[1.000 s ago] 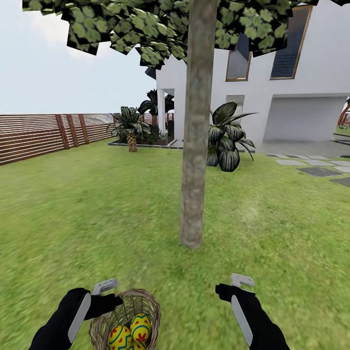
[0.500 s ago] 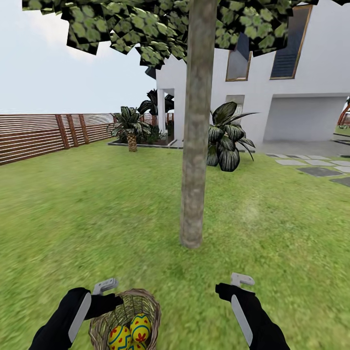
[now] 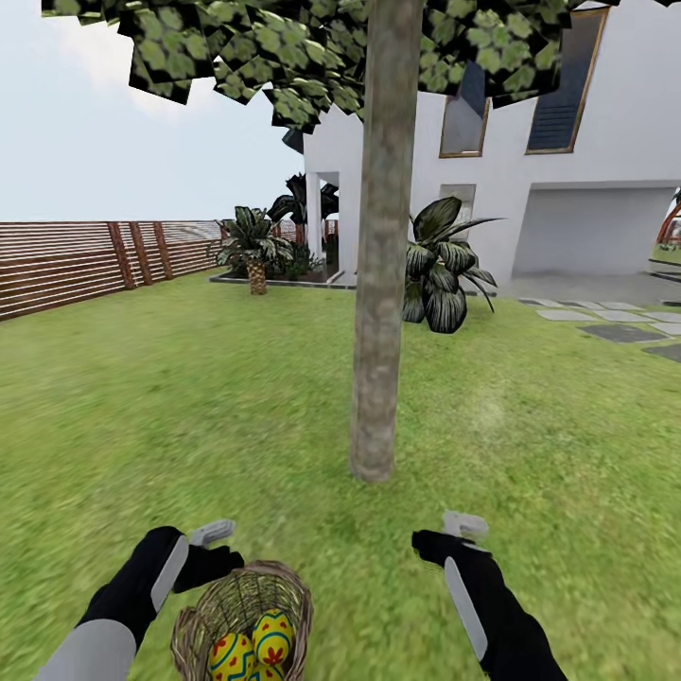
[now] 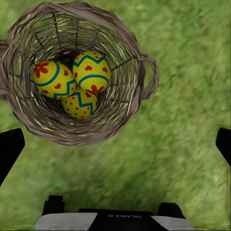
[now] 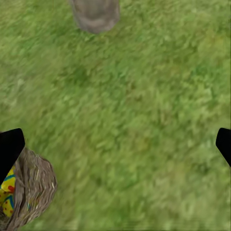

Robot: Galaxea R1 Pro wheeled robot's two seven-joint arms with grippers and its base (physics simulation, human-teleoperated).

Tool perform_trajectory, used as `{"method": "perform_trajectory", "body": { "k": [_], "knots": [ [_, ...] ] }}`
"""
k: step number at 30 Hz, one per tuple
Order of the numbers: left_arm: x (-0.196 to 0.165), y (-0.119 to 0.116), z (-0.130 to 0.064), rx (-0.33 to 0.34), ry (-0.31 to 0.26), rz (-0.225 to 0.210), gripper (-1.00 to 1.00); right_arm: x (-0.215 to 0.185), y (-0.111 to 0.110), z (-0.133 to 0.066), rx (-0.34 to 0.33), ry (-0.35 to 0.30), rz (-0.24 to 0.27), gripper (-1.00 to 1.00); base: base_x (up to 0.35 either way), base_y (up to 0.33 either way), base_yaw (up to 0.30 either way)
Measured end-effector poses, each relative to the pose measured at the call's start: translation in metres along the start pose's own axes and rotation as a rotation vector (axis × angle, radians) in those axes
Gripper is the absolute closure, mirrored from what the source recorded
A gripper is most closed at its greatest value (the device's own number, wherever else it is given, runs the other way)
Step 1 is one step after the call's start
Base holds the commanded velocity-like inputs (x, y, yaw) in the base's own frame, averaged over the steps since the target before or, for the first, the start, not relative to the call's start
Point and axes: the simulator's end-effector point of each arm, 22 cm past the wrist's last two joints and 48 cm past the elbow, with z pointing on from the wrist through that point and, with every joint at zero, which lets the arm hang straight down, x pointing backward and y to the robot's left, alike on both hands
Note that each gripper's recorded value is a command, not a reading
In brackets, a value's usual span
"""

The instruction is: Take the three Easter eggs out of the wicker basket on the lawn in the garden, then place them on the lawn next to a single tree (choose any tree) so that all three eggs are next to the same tree and none are left in the basket.

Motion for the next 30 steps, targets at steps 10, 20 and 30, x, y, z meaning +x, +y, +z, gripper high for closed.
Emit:
{"method": "perform_trajectory", "body": {
  "k": [10, 20, 30],
  "knots": [
    [0.014, 0.0, 0.021, 0.006, 0.069, -0.018, -1.0, -0.071, 0.026, -0.026, -0.072, -0.048, 0.013, -1.0, 0.0, 0.0, 0.0],
    [0.018, 0.005, 0.033, -0.004, 0.077, -0.016, -1.0, -0.105, 0.05, -0.031, -0.169, -0.031, 0.065, -1.0, 0.0, 0.0, 0.0],
    [-0.007, 0.002, 0.037, -0.004, 0.038, -0.005, -1.0, -0.098, 0.05, -0.02, -0.174, -0.023, 0.065, -1.0, 0.0, 0.0, 0.0]
  ]
}}
